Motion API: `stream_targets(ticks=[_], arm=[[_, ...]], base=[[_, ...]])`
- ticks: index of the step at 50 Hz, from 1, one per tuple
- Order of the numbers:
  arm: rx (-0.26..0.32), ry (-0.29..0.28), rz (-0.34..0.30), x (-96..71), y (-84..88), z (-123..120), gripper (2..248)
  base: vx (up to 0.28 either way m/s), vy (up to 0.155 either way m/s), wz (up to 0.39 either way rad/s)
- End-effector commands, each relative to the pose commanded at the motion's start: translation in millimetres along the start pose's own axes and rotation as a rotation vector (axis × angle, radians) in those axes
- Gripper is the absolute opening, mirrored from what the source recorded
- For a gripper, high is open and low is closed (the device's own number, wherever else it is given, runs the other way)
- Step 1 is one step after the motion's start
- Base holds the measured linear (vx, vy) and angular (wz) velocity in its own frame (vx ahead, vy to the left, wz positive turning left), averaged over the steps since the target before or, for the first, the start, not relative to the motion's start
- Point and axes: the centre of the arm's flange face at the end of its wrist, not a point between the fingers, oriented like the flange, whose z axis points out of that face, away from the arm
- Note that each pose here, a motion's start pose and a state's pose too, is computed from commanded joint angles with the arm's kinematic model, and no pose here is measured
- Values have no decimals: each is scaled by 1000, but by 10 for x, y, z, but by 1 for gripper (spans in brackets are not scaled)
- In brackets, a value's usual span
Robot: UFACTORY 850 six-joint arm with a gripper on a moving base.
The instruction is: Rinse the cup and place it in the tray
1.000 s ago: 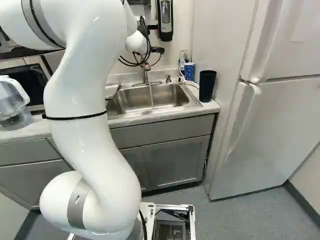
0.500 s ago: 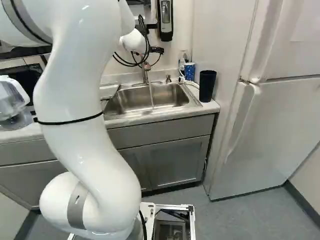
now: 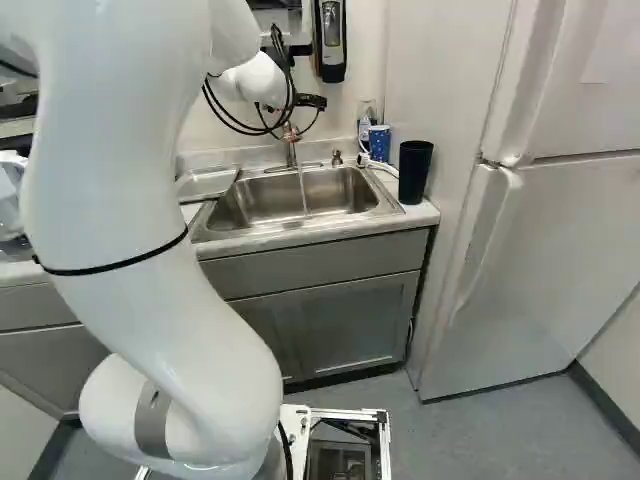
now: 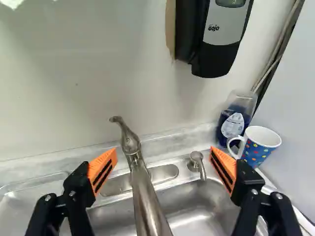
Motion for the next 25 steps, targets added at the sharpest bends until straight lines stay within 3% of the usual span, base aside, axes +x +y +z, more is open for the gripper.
stream_targets(ticks=[25], arm=[[0, -73, 0, -198, 8, -500, 247]], base=[[0, 0, 0]])
